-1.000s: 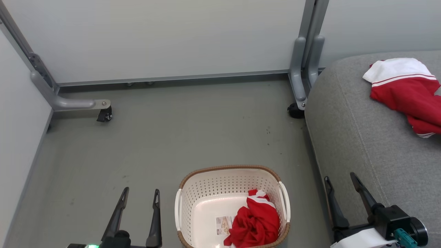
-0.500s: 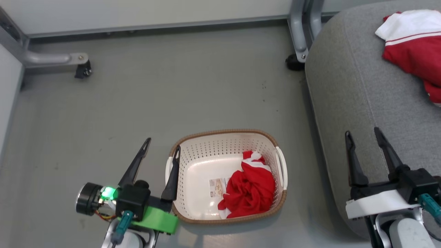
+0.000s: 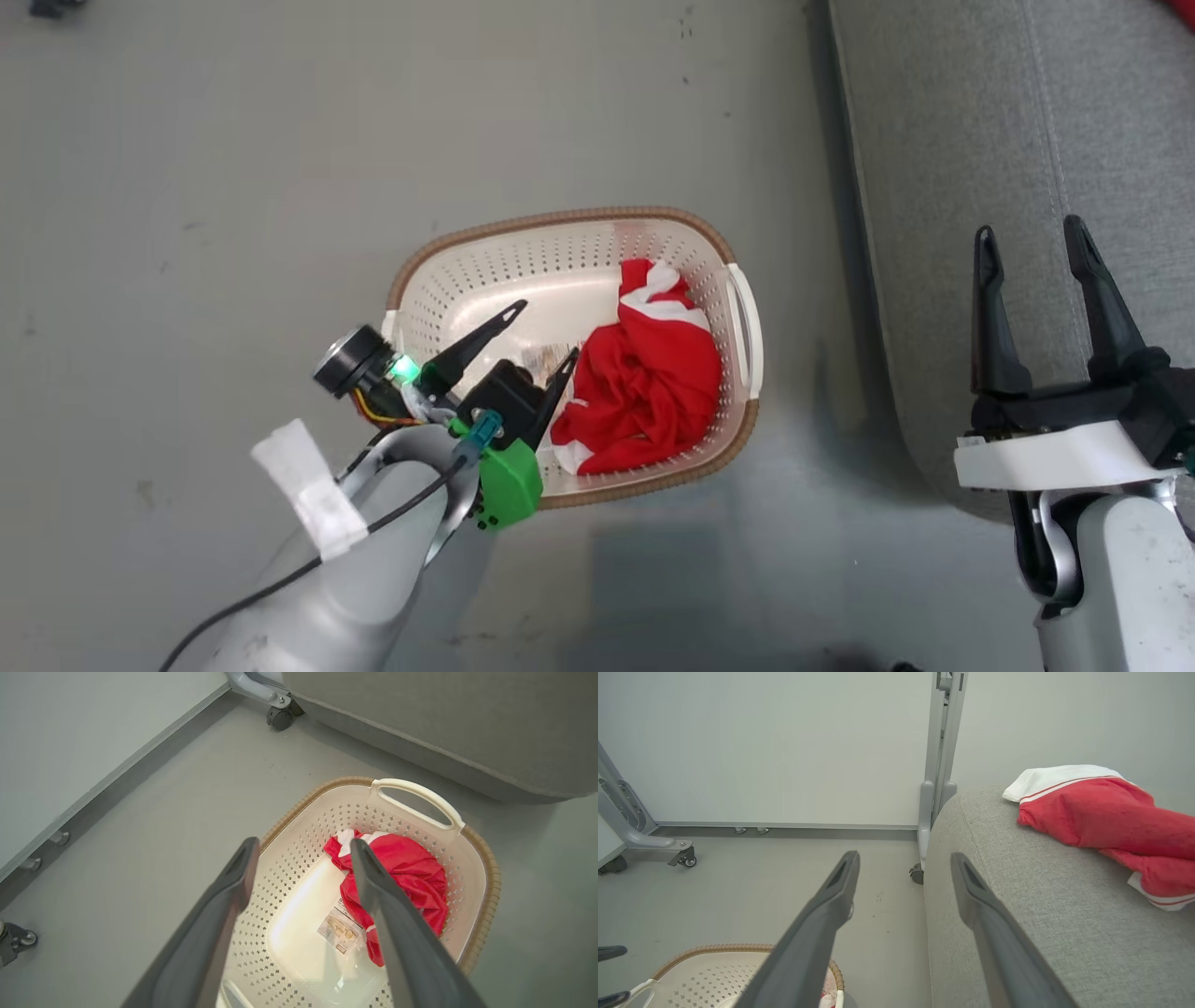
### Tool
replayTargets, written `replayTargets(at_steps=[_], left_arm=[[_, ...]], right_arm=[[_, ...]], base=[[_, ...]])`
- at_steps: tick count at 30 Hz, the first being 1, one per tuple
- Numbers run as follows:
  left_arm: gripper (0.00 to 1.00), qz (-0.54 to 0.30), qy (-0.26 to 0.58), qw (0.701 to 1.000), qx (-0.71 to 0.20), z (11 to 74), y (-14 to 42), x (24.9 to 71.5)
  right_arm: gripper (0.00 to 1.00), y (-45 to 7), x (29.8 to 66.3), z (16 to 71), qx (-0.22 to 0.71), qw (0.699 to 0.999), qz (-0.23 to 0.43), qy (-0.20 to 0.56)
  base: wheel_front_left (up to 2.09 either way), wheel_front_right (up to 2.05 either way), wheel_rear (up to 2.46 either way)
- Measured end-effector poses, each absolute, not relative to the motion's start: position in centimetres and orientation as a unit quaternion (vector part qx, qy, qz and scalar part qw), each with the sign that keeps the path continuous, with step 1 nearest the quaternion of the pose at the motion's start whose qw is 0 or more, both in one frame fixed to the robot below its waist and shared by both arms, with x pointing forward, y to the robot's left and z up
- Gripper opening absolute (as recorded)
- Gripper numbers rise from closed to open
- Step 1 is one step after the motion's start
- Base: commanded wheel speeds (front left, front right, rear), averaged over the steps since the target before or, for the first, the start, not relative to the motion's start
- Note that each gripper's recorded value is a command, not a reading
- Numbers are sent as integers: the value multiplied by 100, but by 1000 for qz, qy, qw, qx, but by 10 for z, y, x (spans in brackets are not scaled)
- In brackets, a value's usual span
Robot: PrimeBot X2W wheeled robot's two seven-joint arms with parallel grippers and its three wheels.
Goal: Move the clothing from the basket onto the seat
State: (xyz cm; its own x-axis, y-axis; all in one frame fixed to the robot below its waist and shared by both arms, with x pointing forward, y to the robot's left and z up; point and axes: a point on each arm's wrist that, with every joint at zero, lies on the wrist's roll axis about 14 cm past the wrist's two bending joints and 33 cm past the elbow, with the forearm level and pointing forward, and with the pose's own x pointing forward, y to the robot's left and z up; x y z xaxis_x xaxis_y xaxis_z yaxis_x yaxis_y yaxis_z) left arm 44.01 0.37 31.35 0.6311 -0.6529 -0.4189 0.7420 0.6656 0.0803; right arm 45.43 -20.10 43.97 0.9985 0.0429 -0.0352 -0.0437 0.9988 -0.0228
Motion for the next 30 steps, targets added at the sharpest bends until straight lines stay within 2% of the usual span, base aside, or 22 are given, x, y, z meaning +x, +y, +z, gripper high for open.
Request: replayTargets(at_steps=[4, 13, 24, 30], left_arm=[[100, -448, 214, 854, 156, 275, -15, 439], [100, -515, 293, 776, 214, 195, -29, 431], [100, -568, 368, 699, 229, 126, -47, 393], [100, -572, 398, 676, 240, 104, -42, 385]], right_arm=[[100, -200, 463, 420, -9, 999, 20, 34], [100, -207, 470, 385, -15, 997, 9, 71], [100, -224, 472, 352, -35, 994, -7, 105], [100, -220, 477, 348, -39, 994, 2, 105]], base=[[0, 0, 0], [0, 0, 0], [0, 0, 0], [0, 0, 0]])
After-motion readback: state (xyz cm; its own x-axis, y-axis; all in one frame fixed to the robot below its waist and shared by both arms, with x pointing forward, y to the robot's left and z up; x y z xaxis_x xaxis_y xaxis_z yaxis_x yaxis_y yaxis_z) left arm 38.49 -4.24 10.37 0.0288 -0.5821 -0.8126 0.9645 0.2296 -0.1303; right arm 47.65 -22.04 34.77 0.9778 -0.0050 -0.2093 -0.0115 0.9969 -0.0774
